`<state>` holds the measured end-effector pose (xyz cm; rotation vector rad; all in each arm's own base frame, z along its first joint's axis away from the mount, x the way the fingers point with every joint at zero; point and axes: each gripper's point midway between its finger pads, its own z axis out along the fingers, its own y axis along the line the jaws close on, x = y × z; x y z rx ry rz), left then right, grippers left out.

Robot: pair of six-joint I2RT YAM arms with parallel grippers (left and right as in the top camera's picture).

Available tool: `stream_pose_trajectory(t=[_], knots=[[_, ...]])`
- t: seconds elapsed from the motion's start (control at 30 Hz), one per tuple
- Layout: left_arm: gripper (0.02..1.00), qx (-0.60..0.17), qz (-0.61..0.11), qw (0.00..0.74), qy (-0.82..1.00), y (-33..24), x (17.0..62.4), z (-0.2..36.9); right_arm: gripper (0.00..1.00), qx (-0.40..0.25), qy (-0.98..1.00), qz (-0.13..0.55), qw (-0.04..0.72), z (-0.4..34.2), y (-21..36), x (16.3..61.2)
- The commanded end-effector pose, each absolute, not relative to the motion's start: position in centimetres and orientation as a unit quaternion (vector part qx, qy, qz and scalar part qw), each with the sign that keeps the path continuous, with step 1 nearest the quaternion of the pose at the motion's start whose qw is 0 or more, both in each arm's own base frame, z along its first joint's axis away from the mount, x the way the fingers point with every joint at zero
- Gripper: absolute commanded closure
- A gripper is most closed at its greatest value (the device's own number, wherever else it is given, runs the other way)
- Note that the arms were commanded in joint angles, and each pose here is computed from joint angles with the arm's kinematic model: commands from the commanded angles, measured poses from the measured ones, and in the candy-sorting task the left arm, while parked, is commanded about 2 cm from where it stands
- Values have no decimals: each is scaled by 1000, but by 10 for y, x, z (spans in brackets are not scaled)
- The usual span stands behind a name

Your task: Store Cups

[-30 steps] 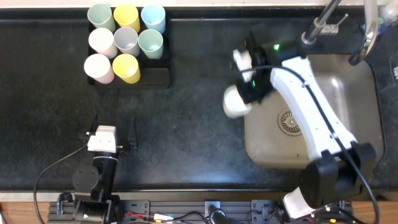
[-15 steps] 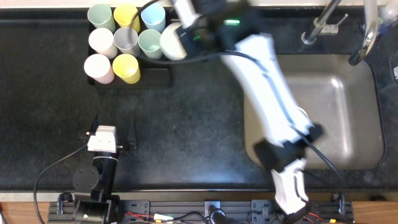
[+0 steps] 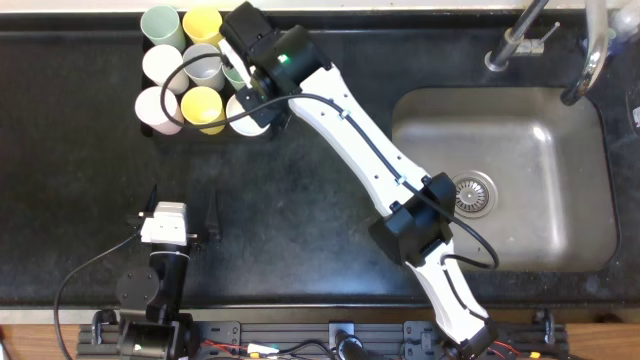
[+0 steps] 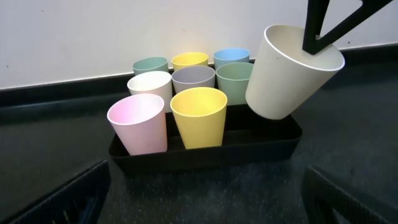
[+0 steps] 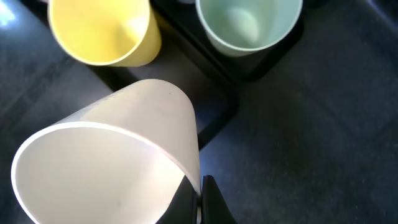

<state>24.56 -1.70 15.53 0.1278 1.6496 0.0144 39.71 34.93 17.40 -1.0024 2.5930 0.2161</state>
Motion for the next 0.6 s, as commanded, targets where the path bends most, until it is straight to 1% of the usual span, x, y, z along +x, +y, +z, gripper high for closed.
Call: stream_pose_trajectory(t=[0.03,0.2,0.6], knots=[[20,63,15,678,732,-16,245,156,961,-345,918,70,185,167,350,409],[20,63,15,678,732,-16,245,156,961,-346,919,68,178,152,354,413],[20,63,15,678,732,-16,245,156,961,-353,920,60,158,127,356,415]])
